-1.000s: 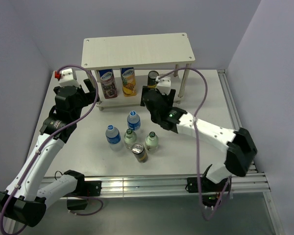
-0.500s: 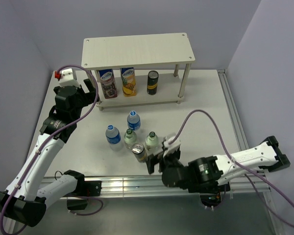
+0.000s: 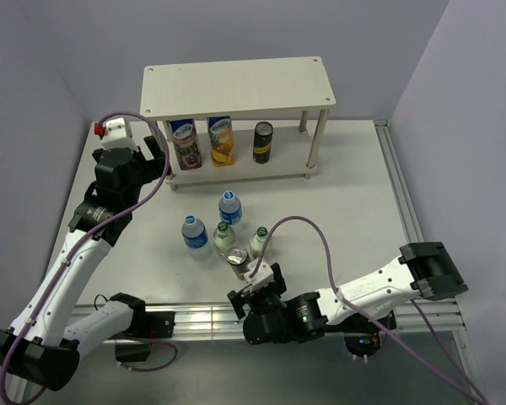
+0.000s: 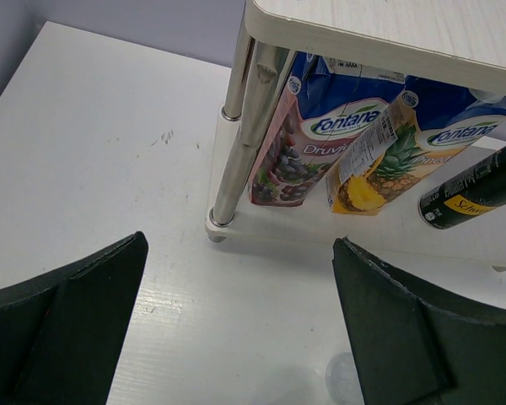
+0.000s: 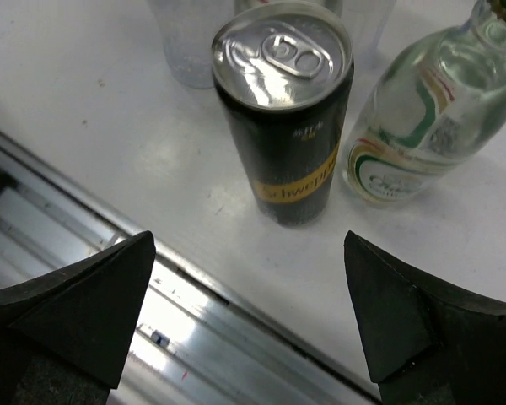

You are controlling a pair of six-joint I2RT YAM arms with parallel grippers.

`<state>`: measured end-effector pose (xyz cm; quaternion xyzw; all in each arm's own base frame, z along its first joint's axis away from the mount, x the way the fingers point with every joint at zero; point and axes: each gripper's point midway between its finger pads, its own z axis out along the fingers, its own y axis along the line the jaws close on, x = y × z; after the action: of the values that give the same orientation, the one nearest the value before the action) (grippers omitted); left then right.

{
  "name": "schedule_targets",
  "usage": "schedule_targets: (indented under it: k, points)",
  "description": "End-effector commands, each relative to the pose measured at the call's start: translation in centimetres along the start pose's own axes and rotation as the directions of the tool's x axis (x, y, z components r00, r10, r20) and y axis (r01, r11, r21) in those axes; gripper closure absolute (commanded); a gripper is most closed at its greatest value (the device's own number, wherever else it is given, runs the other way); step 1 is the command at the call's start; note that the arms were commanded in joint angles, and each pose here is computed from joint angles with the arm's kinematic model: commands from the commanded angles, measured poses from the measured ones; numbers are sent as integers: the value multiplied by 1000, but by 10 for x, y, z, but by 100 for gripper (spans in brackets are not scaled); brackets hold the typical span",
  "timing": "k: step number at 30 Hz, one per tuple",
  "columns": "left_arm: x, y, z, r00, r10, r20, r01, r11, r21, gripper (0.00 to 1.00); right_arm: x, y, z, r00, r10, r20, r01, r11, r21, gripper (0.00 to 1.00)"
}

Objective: Place and organize the beverage onto the shelf

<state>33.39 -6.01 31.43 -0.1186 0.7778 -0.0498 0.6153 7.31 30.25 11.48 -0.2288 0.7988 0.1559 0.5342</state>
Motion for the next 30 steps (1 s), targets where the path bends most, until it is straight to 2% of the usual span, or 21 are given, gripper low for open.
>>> schedule_targets:
  k: [1, 10, 22, 25, 30]
  points:
    - [-9, 0, -1, 1000, 4, 27, -4, 1000, -3, 2, -17, 9, 20, 994, 76, 81, -77, 997, 1, 0]
    - [-7, -1, 0, 1000, 6, 20, -6, 1000, 0, 2, -22, 14, 69, 994, 33, 104, -38, 998, 46, 0]
    - [-7, -3, 0, 1000, 5, 19, -6, 1000, 8, 2, -30, 5, 87, 991, 32, 132, -46, 993, 105, 3]
    - [-7, -3, 0, 1000, 4, 18, -4, 1000, 11, 2, -28, -1, 91, 991, 30, 133, -48, 990, 132, 7]
    - [-5, -3, 2, 1000, 8, 13, -8, 1000, 9, 2, -25, -9, 97, 990, 33, 136, -56, 984, 168, 35]
